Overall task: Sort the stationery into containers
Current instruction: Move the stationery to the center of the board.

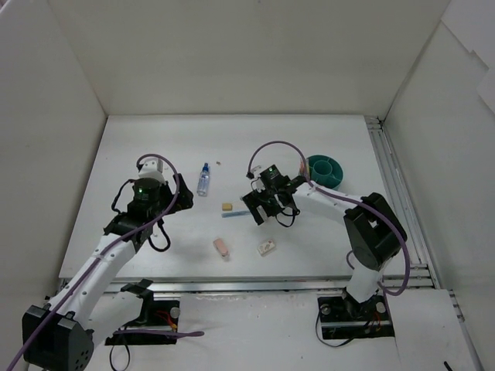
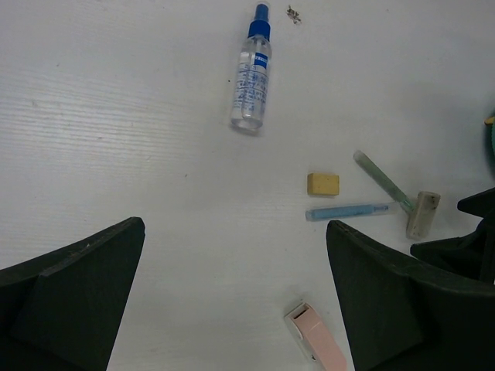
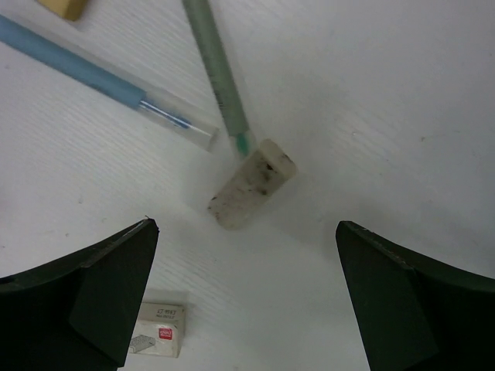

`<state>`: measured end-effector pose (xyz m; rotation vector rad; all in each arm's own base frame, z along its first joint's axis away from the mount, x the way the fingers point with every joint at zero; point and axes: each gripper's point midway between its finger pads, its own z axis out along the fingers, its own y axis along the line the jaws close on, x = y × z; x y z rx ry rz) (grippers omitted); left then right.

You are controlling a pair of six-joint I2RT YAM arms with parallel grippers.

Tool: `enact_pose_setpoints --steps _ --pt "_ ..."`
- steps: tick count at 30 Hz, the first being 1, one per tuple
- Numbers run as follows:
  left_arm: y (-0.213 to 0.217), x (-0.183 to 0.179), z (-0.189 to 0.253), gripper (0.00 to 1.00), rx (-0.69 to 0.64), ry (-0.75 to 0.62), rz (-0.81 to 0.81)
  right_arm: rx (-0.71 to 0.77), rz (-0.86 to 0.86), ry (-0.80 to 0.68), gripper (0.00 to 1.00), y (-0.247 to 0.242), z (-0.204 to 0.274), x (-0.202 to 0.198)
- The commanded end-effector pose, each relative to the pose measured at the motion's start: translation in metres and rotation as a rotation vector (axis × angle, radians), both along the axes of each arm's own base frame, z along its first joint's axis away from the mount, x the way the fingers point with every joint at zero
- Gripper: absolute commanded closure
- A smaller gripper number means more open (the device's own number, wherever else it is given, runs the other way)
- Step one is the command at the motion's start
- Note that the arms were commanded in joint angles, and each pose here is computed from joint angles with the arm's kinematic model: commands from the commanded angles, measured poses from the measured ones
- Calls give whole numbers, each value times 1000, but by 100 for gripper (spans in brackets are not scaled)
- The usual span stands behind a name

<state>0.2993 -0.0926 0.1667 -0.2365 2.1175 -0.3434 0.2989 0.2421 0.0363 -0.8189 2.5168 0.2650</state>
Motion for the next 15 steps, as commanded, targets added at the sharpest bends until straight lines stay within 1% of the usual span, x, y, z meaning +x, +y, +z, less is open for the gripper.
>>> enact_pose_setpoints --steps 1,9,15 --pt "-11 16 32 0 -23 -100 -54 62 -29 9 2 4 10 1" --pt "-13 18 31 0 -17 -96 -71 73 19 68 6 16 -7 0" --pt "-15 19 32 0 -14 -109 -86 87 33 2 6 20 11 12"
